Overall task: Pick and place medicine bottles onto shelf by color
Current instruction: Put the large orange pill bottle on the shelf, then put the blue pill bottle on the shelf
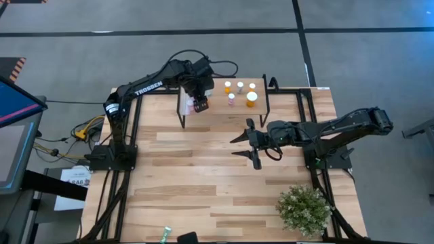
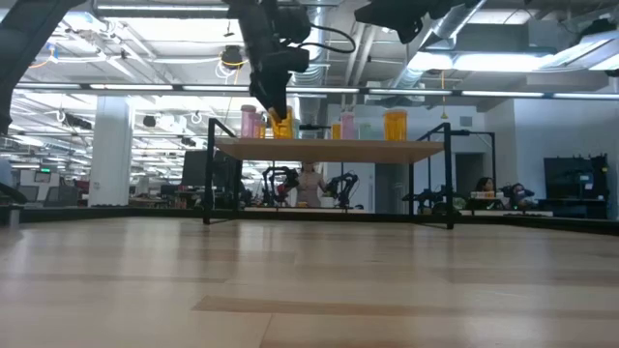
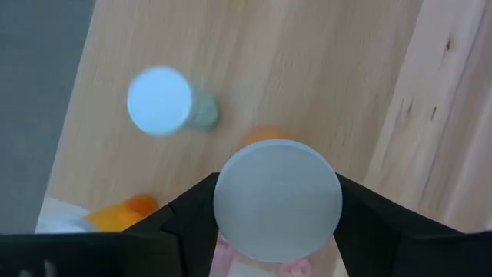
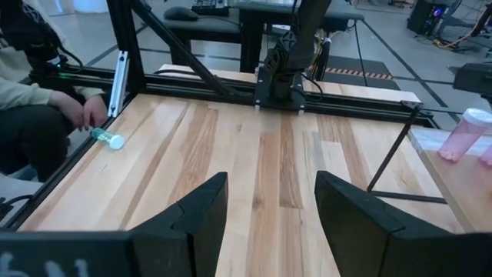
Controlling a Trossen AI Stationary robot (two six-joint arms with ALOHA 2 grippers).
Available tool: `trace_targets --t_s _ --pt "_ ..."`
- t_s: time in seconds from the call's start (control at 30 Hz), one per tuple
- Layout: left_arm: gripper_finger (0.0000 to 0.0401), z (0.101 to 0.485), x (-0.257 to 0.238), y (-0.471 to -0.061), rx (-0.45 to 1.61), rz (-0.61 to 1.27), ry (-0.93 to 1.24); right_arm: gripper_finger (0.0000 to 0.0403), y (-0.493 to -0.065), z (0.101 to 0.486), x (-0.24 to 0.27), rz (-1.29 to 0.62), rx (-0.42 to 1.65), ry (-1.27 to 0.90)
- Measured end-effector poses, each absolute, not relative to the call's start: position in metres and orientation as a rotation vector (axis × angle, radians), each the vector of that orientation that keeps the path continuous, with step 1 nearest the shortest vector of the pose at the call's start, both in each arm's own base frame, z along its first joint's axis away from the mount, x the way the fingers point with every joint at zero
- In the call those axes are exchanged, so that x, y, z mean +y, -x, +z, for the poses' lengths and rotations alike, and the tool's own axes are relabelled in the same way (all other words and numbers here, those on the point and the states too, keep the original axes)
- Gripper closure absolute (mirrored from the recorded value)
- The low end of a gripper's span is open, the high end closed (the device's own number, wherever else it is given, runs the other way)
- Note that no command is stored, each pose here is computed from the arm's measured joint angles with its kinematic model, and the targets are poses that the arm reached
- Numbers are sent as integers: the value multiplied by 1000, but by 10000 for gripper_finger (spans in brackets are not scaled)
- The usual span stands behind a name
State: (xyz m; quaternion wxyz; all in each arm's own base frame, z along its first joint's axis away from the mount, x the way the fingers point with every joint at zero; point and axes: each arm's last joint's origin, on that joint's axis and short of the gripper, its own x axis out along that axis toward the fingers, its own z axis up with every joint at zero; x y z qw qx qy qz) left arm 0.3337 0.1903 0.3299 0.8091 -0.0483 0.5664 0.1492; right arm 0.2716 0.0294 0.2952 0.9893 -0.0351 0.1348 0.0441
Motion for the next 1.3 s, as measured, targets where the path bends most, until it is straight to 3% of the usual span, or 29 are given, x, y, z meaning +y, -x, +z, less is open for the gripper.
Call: trace_targets --t_s 0.63,1.13,1.3 --pt "156 333 193 -337 1170 354 80 186 -272 295 29 89 272 71" --pt "153 381 176 -338 1060 317 21 186 -272 294 29 88 277 64" --pt "166 401 148 -333 1029 239 -4 186 -272 294 30 89 282 61"
